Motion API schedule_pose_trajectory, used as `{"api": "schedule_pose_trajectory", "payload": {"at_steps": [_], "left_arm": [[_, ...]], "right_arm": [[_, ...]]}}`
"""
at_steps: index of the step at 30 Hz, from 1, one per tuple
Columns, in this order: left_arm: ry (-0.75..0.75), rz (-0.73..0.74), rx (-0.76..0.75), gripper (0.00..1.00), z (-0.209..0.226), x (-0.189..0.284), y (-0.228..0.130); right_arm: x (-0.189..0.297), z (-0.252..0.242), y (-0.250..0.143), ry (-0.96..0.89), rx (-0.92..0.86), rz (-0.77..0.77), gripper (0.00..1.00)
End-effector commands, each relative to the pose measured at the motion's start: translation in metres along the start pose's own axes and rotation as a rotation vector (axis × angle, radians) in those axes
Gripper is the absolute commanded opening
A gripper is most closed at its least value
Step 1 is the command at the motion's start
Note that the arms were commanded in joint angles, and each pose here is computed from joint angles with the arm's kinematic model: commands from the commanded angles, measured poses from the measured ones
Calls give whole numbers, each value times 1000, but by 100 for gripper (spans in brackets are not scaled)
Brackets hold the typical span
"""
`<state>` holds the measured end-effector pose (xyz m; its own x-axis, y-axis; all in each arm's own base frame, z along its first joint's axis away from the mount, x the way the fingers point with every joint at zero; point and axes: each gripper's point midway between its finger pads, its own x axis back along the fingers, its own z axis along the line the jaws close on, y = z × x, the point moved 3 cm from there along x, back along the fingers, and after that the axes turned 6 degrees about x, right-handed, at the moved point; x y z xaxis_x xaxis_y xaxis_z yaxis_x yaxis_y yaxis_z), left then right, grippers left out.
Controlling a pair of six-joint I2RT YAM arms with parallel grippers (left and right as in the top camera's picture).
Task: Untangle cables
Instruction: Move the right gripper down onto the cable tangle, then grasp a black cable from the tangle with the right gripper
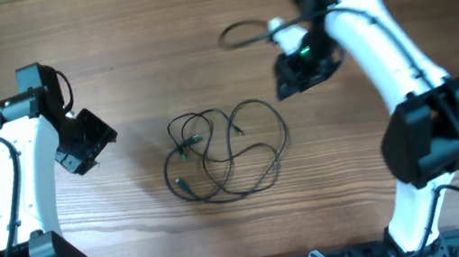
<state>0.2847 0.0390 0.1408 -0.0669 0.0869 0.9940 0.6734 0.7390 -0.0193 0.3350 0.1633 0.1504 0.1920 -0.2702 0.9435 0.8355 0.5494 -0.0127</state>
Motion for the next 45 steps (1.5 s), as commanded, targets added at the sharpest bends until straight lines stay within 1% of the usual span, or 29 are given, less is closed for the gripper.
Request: {"api": "schedule_pose_trajectory", "payload": {"at_steps": [1,2,3,4,5,6,7,9,11,14,15,16,17,19,20,21,23,27,30,35,45], "left_arm": [[-14,-30,-56,59,0,11,2],[-13,-31,-56,59,0,11,2],[-13,-31,-63,60,0,11,2],[-14,-32,-76,60,0,11,2],[-9,-35,-82,61,0,11,3],[-1,-40,-81,61,1,11,3],[4,-43,-82,61,2,11,4],[12,-49,-82,61,3,11,5],[12,-48,-81,62,3,11,5],[11,-49,-82,61,3,11,5],[11,-49,-82,61,3,11,5],[12,-48,-82,62,3,11,5],[11,-49,-82,61,3,11,5],[11,-49,-82,61,3,11,5],[11,-49,-82,61,3,11,5],[11,-49,-82,61,3,11,5],[11,-49,-82,61,3,11,5],[12,-47,-81,61,3,10,4],[14,-44,-81,61,4,10,4],[15,-44,-81,61,4,10,4],[15,-43,-81,61,4,10,4]], "right_arm": [[-16,20,-5,-149,97,82,81],[-25,26,-7,-156,85,98,96],[-33,30,-8,-159,34,105,100],[-39,31,-10,-162,-19,109,99],[-48,31,-14,-169,-144,118,97],[-55,30,-20,-179,-290,131,93],[-61,28,-24,-187,-396,133,92],[-78,23,-25,-202,-664,99,91],[-90,21,-33,-207,-864,109,87],[-103,20,-40,-221,-994,113,76],[-107,21,-42,-226,-1021,113,70],[-111,22,-45,-233,-1047,118,68],[-115,23,-46,-234,-1056,115,67],[-120,26,-45,-233,-1047,107,58],[-122,28,-44,-231,-1039,101,55],[-123,30,-42,-228,-1028,94,49],[-124,33,-40,-229,-1015,85,43],[-127,36,-36,-235,-989,61,43],[-125,27,-41,-323,-976,43,45],[-118,15,-54,-439,-971,59,45],[-120,14,-56,-442,-946,67,45]]}}
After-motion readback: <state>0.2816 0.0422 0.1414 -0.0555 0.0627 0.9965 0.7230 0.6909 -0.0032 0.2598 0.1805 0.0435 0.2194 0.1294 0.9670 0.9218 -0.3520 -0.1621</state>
